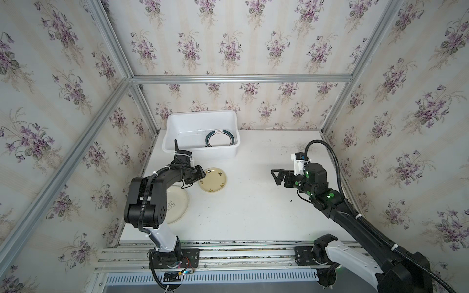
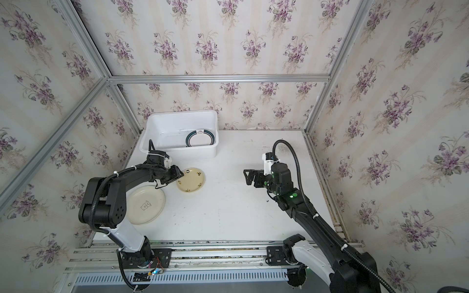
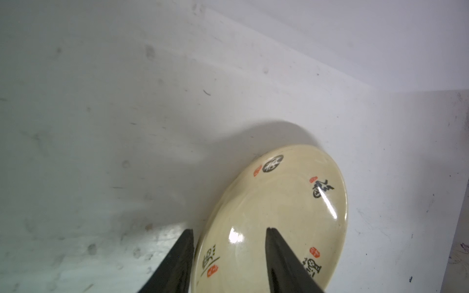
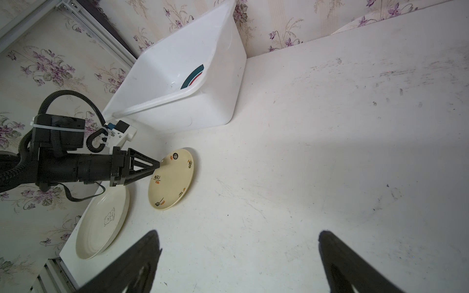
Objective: Place the plates into the plastic bin on the countertop
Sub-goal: Move the plate at the center of the table, then pick up the plate from the center of the table, then place the plate in the plastic bin, then move the plate at the center of the table.
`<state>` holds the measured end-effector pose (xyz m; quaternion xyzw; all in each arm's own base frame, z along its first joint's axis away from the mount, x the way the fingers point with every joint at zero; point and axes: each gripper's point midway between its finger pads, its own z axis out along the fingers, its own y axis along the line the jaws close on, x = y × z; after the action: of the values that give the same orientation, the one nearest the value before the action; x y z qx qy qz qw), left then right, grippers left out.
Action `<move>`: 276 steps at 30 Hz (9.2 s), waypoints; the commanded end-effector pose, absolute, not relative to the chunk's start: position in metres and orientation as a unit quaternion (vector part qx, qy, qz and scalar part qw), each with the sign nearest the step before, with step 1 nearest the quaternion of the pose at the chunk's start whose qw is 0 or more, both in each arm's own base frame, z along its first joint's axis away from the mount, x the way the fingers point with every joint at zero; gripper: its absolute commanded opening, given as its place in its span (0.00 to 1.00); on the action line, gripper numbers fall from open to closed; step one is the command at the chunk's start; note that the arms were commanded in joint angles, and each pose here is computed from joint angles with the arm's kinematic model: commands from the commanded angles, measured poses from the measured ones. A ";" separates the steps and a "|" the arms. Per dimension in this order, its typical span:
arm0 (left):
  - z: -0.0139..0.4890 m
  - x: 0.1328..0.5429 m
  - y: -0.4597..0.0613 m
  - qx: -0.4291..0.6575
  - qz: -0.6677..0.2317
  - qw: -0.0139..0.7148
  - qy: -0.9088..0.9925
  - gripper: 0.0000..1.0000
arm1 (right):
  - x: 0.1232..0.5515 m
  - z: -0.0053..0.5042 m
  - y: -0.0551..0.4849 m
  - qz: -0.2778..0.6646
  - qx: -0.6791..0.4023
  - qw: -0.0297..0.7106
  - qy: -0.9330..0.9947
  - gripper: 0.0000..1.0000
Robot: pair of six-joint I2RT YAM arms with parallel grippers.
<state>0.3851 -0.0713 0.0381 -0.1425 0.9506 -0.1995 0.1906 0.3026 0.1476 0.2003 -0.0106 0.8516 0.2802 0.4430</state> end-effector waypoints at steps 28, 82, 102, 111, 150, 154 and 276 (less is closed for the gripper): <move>0.012 0.378 -0.112 -0.101 -0.213 0.146 0.961 0.14 | 0.300 0.197 0.136 0.261 0.010 0.450 0.854 0.99; 0.279 0.464 -0.163 0.003 -0.317 0.402 0.859 0.00 | 0.299 0.219 0.165 0.332 -0.055 0.465 0.819 1.00; 0.197 0.584 -0.076 -0.113 -0.211 0.368 0.898 0.00 | 0.298 0.201 0.158 0.321 -0.023 0.445 0.836 0.99; 0.152 0.581 -0.083 -0.099 -0.172 0.329 0.923 0.00 | 0.302 0.193 0.160 0.321 -0.018 0.434 0.841 0.99; 0.218 0.535 -0.113 -0.014 -0.139 0.356 0.924 0.69 | 0.295 0.192 0.154 0.312 -0.016 0.438 0.843 0.99; 0.234 0.516 -0.113 -0.008 -0.138 0.366 0.920 0.69 | 0.293 0.193 0.151 0.309 -0.016 0.444 0.841 0.99; 0.038 0.295 -0.173 0.037 -0.090 0.175 0.980 0.00 | 0.307 0.181 0.151 0.279 -0.005 0.396 0.875 0.99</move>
<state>0.2989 -0.1379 0.0345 0.0164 0.9814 -0.0312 0.1889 0.3058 0.1539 0.1779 -0.0091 0.8751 0.2850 0.3910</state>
